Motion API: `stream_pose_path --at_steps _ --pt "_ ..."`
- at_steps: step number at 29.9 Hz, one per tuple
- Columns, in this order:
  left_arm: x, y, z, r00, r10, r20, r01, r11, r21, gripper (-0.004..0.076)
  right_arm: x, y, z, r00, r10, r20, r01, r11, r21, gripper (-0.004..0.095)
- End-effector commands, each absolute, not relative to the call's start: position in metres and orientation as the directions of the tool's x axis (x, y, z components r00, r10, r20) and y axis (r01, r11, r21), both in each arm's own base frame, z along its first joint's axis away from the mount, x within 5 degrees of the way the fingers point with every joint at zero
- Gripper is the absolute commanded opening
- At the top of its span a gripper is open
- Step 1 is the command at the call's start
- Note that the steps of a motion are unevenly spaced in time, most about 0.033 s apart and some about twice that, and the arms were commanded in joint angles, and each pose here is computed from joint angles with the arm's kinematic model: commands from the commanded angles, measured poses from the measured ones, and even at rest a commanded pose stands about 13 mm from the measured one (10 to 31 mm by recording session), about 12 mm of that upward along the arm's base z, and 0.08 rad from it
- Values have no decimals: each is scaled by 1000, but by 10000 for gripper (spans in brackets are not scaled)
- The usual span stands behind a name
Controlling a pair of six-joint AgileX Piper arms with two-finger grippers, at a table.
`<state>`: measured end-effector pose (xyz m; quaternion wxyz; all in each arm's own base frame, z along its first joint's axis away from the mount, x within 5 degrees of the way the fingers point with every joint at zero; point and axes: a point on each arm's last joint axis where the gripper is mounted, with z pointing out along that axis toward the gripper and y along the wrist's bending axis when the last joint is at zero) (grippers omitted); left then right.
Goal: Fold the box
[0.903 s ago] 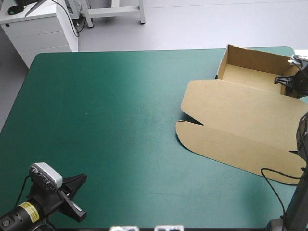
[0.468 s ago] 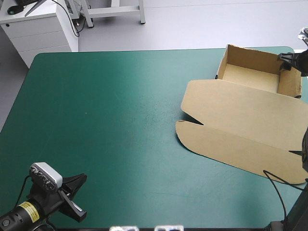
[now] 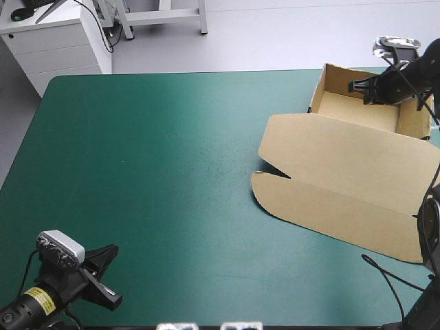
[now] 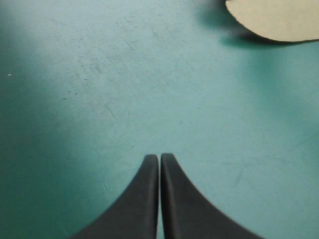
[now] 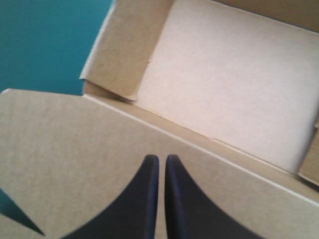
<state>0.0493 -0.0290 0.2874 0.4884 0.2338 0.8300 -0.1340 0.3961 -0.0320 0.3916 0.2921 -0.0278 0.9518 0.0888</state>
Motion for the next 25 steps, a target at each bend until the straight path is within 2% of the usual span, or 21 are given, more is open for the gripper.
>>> stream_pose_path --at_steps 1,10,19,25 --pt "54 -27 301 -368 188 -911 459 888 -2 -8 372 -4 426 -768 -53 -639 -206 964 168 -19" --pt "56 -22 301 -383 153 -911 375 927 -2 -8 341 43 443 -674 -141 -725 -339 931 135 -19" --pt "55 -17 302 -383 120 -916 304 953 -2 -8 288 41 429 -588 -106 -802 -297 950 92 -19" --pt "41 -9 306 -311 71 -948 234 972 -4 -8 250 35 396 -559 -79 -826 -260 962 84 -19"
